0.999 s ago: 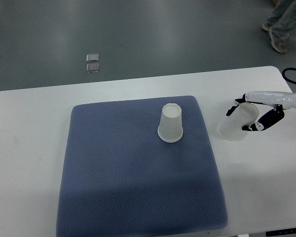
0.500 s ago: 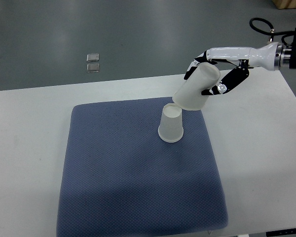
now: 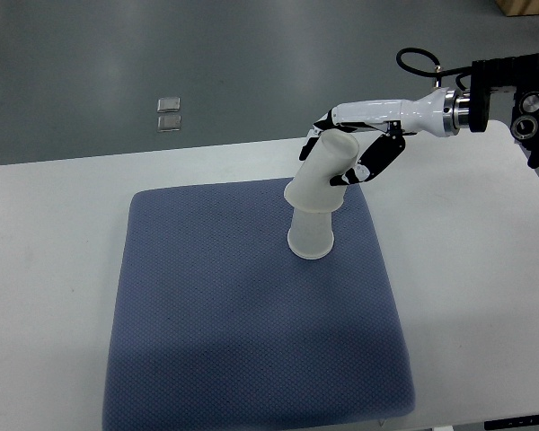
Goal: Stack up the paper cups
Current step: 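Lift the cup with the right hand over the upside-down cup, then lower the held cup onto the upside-down cup with the right hand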
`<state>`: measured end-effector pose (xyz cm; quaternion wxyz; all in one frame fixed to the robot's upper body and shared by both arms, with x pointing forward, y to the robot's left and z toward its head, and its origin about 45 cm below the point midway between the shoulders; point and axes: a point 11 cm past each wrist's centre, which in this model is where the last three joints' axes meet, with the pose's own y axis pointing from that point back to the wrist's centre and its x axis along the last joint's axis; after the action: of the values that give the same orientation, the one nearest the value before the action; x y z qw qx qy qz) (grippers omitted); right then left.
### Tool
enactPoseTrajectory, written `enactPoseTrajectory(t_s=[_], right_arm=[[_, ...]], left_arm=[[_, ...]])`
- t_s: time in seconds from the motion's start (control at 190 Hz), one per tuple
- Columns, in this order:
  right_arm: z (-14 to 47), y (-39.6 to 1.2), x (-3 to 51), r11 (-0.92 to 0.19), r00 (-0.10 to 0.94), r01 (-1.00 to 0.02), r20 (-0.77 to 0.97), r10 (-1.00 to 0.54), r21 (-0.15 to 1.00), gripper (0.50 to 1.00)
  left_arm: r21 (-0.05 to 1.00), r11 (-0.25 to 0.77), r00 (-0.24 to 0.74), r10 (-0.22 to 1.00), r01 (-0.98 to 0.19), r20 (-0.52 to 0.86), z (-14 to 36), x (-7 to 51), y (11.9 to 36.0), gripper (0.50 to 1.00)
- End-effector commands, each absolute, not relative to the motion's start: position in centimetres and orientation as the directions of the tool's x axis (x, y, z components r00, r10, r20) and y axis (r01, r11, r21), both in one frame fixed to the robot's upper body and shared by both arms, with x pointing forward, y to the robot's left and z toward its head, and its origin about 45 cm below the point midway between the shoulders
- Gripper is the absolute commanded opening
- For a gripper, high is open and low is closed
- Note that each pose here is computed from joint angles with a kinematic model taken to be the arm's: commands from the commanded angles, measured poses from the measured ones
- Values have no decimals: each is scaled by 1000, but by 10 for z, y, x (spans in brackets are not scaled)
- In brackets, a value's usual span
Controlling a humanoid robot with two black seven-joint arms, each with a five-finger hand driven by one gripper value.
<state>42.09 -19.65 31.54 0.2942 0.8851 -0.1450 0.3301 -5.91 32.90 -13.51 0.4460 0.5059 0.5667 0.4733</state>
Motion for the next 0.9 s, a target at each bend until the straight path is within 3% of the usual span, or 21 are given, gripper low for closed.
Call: enactPoseTrajectory(t_s=[0.0, 0.894], right_arm=[[309, -193, 421, -779, 742, -444, 669, -43, 442, 670], [296, -188, 428, -759, 757, -453, 652, -50, 467, 680]], left_arm=[[988, 40, -90, 996, 152, -27, -135, -59, 329, 1000], [988, 40, -92, 995, 151, -27, -135, -59, 329, 1000]])
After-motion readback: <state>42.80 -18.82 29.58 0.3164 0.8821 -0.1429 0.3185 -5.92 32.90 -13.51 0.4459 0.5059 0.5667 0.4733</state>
